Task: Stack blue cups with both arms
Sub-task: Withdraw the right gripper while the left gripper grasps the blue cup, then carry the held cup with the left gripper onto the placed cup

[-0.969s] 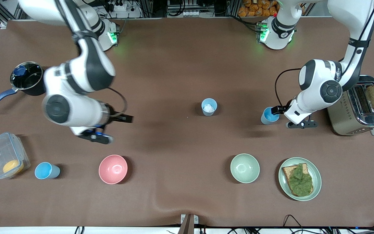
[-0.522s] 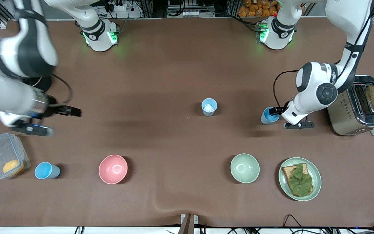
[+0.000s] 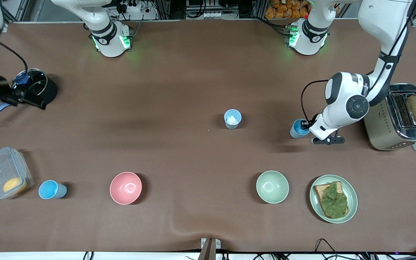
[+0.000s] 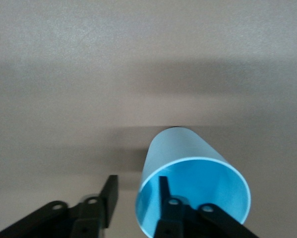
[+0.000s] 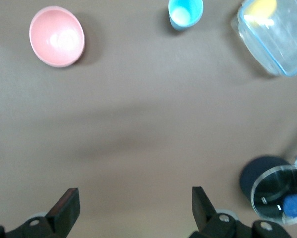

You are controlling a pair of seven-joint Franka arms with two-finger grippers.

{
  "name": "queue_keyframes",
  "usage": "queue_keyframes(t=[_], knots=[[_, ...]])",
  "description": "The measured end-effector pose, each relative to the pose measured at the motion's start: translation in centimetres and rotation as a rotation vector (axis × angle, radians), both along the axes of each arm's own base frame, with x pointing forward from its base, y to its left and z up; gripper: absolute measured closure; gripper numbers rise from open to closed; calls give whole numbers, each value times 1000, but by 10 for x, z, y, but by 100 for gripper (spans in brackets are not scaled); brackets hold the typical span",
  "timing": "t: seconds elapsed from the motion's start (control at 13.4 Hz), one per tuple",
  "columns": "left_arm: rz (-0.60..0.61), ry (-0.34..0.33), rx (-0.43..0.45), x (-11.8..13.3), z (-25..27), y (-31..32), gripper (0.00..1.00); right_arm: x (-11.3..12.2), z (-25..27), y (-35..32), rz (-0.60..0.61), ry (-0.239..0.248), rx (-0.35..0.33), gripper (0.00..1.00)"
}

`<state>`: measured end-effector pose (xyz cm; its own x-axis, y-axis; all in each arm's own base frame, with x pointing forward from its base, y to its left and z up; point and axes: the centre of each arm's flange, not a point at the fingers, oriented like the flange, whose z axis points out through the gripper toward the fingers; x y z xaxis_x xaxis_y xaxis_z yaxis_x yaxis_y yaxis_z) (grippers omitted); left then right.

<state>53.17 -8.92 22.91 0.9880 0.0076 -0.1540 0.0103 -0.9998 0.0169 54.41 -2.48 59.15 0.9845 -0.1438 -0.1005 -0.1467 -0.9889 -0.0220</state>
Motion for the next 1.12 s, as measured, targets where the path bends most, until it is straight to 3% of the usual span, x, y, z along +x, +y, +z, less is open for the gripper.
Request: queue_keyframes(t=[0.22, 0.75, 1.12], knots=[[-6, -48, -4, 7, 20, -4, 97, -13, 24, 0, 6, -7, -2, 0], [-121, -191, -28, 5, 136, -73, 97, -11, 28, -2, 5, -11, -7, 0], [-164, -218, -157, -12, 168, -178, 97, -10, 35, -5, -2, -25, -9, 0]])
